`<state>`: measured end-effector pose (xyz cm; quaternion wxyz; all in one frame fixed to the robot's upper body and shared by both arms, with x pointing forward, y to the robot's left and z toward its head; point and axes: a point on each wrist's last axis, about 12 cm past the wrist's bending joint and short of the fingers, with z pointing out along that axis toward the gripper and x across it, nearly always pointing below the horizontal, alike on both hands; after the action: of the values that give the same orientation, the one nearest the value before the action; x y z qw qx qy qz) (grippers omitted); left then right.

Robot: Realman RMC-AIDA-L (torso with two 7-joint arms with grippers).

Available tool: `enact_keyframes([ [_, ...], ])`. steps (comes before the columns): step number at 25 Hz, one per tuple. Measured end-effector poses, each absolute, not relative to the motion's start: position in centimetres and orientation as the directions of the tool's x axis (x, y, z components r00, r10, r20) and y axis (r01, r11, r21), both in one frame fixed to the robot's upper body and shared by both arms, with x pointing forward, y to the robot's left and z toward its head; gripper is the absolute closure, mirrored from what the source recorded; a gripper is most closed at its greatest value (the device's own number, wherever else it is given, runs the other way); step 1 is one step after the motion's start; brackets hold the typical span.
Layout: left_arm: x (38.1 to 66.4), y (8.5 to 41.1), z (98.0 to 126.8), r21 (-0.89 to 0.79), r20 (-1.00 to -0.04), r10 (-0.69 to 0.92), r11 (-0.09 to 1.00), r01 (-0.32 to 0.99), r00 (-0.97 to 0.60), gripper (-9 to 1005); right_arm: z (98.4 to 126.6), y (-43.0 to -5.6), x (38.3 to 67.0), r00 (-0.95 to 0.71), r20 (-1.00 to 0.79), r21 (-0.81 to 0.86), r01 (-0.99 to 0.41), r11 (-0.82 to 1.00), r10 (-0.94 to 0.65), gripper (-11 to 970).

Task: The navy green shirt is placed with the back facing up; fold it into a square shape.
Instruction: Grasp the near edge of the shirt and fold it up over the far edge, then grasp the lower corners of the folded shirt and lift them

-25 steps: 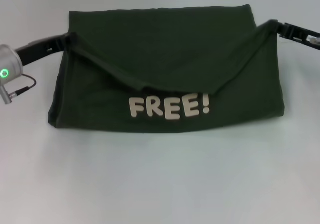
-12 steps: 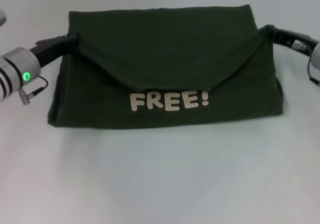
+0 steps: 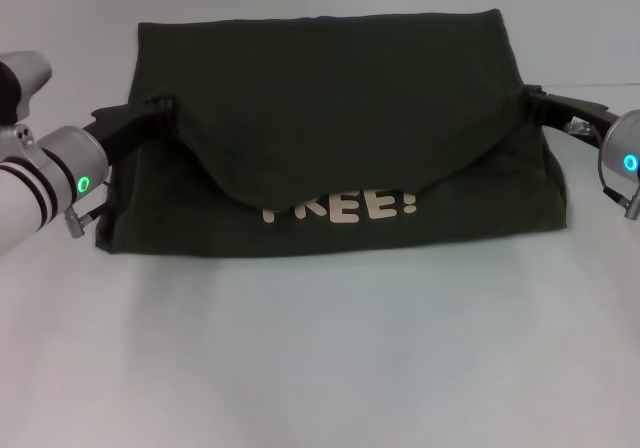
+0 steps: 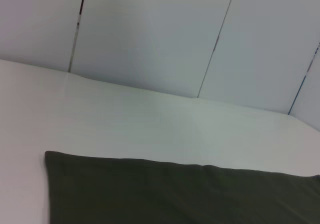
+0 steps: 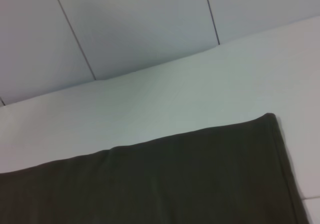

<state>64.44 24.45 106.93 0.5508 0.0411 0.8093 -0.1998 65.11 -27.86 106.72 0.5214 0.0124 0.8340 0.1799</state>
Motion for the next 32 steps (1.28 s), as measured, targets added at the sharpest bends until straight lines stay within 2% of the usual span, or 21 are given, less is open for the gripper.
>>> enact_keyframes([
  [7, 64.3, 24.5, 107.0, -0.277, -0.913, -0.15, 0.911, 0.307, -0.378, 930, 106.7, -27.6, 64.6, -0.447, -0.87, 0.327, -0.21, 0.921, 0.208, 761],
  [11, 63.8, 25.5, 107.5, -0.318, -0.916, -0.203, 0.893, 0.317, -0.347, 903, 107.5, -28.1, 64.5, -0.415, -0.889, 0.325, -0.268, 0.907, 0.196, 755],
  [16, 62.9, 28.4, 108.4, -0.405, -0.898, -0.324, 0.872, 0.274, -0.298, 724, 108.8, -29.8, 64.8, -0.372, -0.907, 0.306, -0.263, 0.915, 0.197, 748],
  [19, 61.9, 29.8, 108.7, -0.453, -0.884, -0.392, 0.851, 0.264, -0.254, 637, 109.7, -30.7, 65.1, -0.353, -0.912, 0.308, -0.248, 0.919, 0.21, 507],
  [25, 60.2, 30.8, 108.7, -0.488, -0.872, -0.44, 0.815, 0.312, -0.215, 453, 110.7, -31.6, 65.2, -0.354, -0.907, 0.333, -0.272, 0.903, 0.228, 377],
  [32, 56.2, 30.9, 108.3, -0.454, -0.891, -0.395, 0.749, 0.482, -0.225, 187, 111.9, -33.5, 62.8, -0.445, -0.855, 0.452, -0.387, 0.804, 0.266, 227],
])
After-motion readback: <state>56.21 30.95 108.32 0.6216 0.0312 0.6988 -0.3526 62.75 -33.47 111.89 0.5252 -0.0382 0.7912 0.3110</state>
